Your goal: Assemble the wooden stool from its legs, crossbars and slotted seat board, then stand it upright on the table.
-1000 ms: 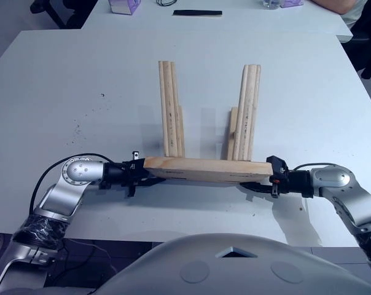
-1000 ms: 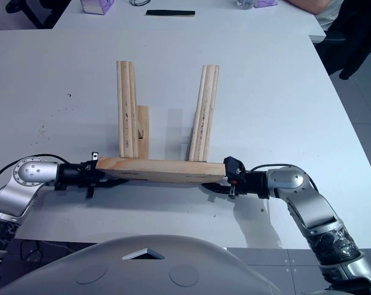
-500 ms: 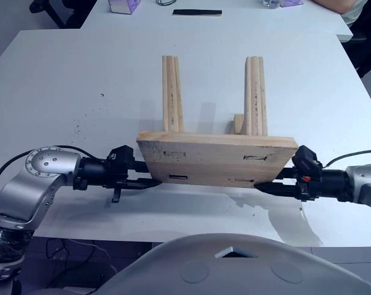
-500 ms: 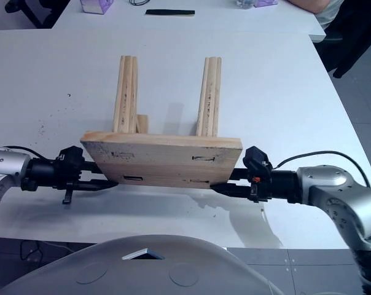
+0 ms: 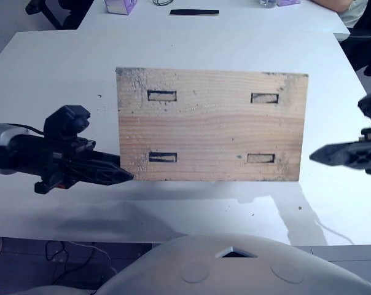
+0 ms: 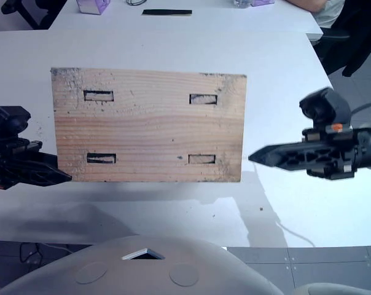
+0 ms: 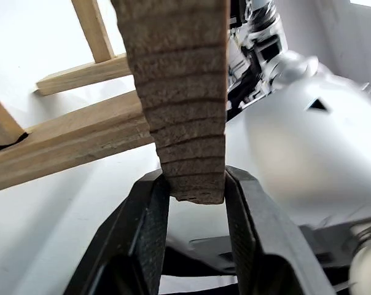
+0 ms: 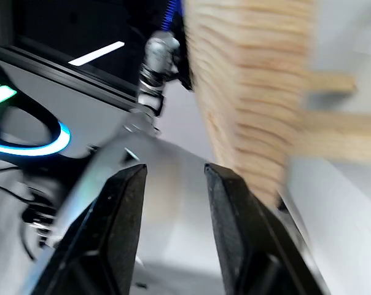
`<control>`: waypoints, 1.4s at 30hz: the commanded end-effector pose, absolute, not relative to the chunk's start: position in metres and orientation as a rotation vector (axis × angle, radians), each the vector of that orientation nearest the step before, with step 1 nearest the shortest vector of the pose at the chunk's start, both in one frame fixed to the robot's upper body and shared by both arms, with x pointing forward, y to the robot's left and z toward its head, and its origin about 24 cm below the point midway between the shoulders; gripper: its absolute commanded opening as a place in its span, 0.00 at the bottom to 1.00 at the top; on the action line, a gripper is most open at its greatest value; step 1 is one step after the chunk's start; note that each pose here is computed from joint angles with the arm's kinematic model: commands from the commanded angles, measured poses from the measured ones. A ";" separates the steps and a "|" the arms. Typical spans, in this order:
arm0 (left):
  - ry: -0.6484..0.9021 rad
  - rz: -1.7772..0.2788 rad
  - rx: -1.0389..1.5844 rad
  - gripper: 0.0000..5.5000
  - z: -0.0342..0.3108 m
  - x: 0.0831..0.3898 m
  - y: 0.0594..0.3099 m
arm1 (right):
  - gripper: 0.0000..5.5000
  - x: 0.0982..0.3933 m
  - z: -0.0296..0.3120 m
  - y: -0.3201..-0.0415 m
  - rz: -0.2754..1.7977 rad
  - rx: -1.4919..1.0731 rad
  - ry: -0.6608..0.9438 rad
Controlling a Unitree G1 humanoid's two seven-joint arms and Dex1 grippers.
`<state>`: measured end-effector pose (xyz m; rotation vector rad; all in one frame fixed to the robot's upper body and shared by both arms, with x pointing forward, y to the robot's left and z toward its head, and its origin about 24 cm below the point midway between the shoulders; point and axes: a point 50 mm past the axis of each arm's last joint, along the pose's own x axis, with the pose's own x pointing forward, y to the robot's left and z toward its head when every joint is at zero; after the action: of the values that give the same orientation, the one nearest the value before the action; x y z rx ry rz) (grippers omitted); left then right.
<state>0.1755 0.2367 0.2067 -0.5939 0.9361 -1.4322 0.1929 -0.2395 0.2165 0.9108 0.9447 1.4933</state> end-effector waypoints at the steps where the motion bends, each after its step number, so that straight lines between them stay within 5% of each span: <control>1: 1.077 -1.288 -0.686 0.24 0.199 0.198 0.216 | 0.32 0.234 0.223 -0.220 1.450 1.001 1.050; 6: 1.077 -1.087 -0.623 0.24 0.176 0.252 0.213 | 0.32 0.227 0.215 -0.222 1.438 1.049 1.145; 9: 1.048 -1.002 -0.562 0.36 0.177 0.272 0.217 | 0.32 0.223 0.216 -0.224 1.439 1.057 1.159; 15: 0.841 -1.058 -0.648 0.51 0.213 0.291 0.229 | 0.32 0.236 0.222 -0.218 1.388 0.881 0.947; 19: 0.574 -1.178 -0.620 0.51 0.255 0.290 0.240 | 0.32 0.236 0.216 -0.214 1.268 0.741 0.769; 22: 0.402 -1.275 -0.506 0.51 0.258 0.257 0.246 | 0.32 0.231 0.201 -0.228 1.091 0.733 0.655; 26: 0.098 -0.877 -0.335 0.51 0.220 0.243 0.261 | 0.32 0.230 0.179 -0.250 0.847 0.654 0.435; 31: 0.126 -0.337 -0.167 0.51 0.145 0.242 0.267 | 0.32 0.238 0.116 -0.265 0.416 0.326 0.339; 42: 0.146 -0.012 0.409 0.51 0.041 0.258 0.216 | 0.32 0.256 0.035 -0.211 0.076 -0.022 0.102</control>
<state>0.2546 0.2381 0.0693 0.2392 0.1763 -0.0495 0.2513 -0.2297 0.0509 0.0532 0.2031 0.1500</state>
